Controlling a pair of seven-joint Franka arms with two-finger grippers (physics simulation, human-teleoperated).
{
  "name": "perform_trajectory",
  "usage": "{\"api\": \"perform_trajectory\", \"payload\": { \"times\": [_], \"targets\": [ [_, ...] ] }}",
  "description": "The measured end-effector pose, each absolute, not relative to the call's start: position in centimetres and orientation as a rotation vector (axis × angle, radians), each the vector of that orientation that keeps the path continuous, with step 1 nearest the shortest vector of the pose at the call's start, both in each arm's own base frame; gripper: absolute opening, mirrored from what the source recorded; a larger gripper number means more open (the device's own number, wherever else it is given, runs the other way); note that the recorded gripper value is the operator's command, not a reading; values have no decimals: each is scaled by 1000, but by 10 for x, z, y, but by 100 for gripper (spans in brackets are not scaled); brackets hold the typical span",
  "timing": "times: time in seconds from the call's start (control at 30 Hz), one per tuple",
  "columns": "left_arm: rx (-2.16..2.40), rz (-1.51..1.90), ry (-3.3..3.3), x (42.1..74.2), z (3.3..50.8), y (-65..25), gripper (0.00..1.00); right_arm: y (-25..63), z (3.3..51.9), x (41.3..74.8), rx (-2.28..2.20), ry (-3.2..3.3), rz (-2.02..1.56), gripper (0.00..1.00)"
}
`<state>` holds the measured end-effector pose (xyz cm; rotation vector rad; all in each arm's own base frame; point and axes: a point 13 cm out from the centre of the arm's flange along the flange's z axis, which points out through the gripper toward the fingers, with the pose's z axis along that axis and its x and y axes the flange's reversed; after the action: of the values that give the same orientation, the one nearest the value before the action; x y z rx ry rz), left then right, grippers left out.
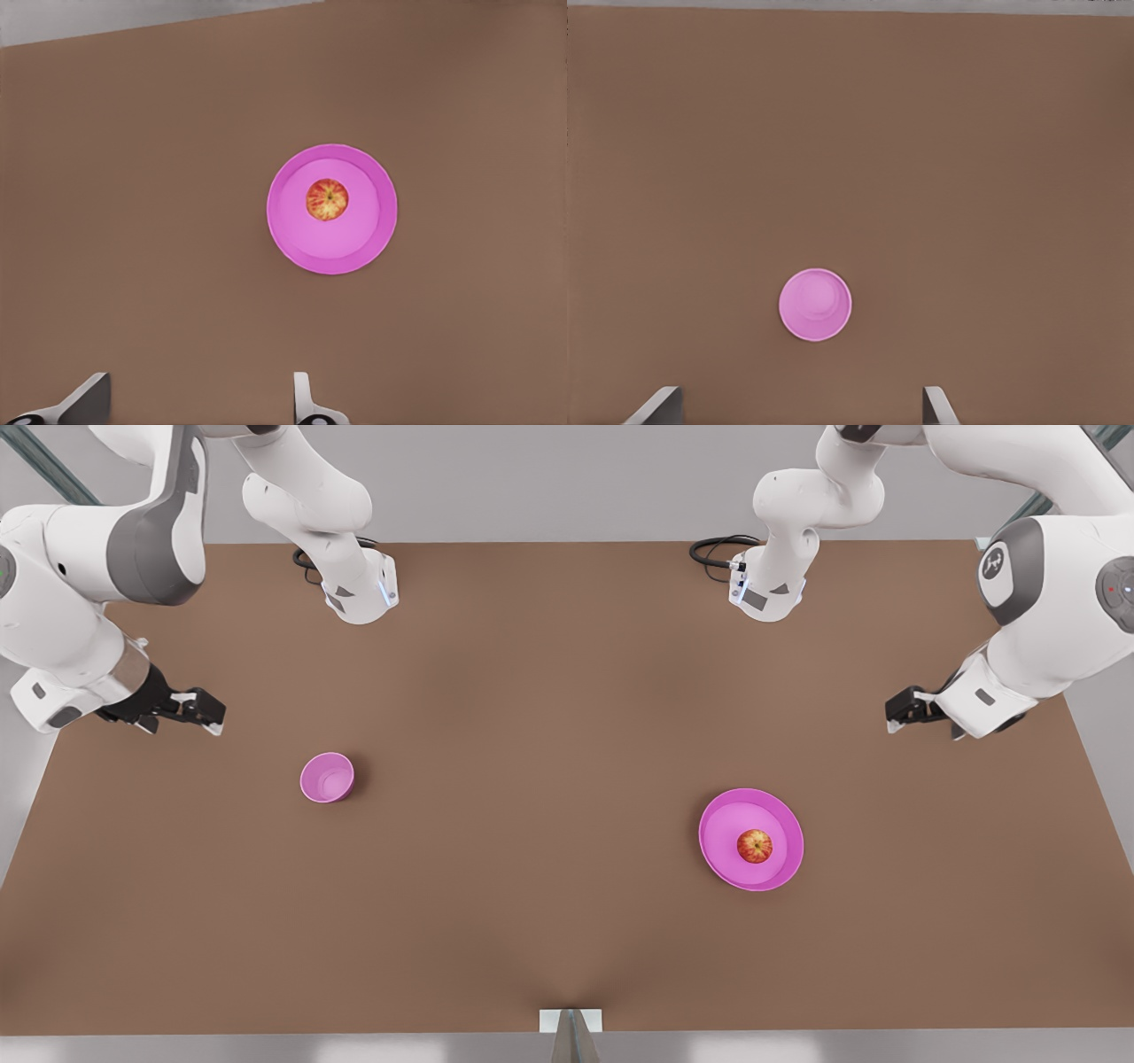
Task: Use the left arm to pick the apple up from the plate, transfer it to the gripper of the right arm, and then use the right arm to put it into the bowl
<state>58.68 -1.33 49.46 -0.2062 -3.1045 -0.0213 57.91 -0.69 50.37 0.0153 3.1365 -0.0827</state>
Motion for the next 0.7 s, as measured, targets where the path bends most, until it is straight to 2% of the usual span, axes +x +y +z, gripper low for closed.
{"api": "perform_trajectory", "payload": {
  "times": [0.07, 0.13, 0.27, 0.37, 0.47, 0.6, 0.7],
  "targets": [
    [-207, -20, -3115, 591, 493, -14, 100, -5, 504, 581, 13, 3130, -83, 100],
    [-223, -16, -3096, 600, 471, -23, 100, -6, 505, 582, 16, 3126, -82, 100],
    [-312, 14, -3001, 607, 356, -86, 100, -10, 503, 584, 29, 3122, -81, 100],
    [-317, -5, -2975, 624, 262, -113, 100, -13, 501, 586, 37, 3121, -80, 100],
    [-279, -12, -3007, 644, 199, -119, 100, -15, 499, 588, 46, 3123, -79, 100],
    [-249, -7, -3070, 662, 154, -132, 100, -14, 497, 588, 44, 3127, -77, 100],
    [-225, -8, -3079, 649, 124, -140, 100, -15, 495, 588, 47, 3130, -77, 100]
  ]
}}
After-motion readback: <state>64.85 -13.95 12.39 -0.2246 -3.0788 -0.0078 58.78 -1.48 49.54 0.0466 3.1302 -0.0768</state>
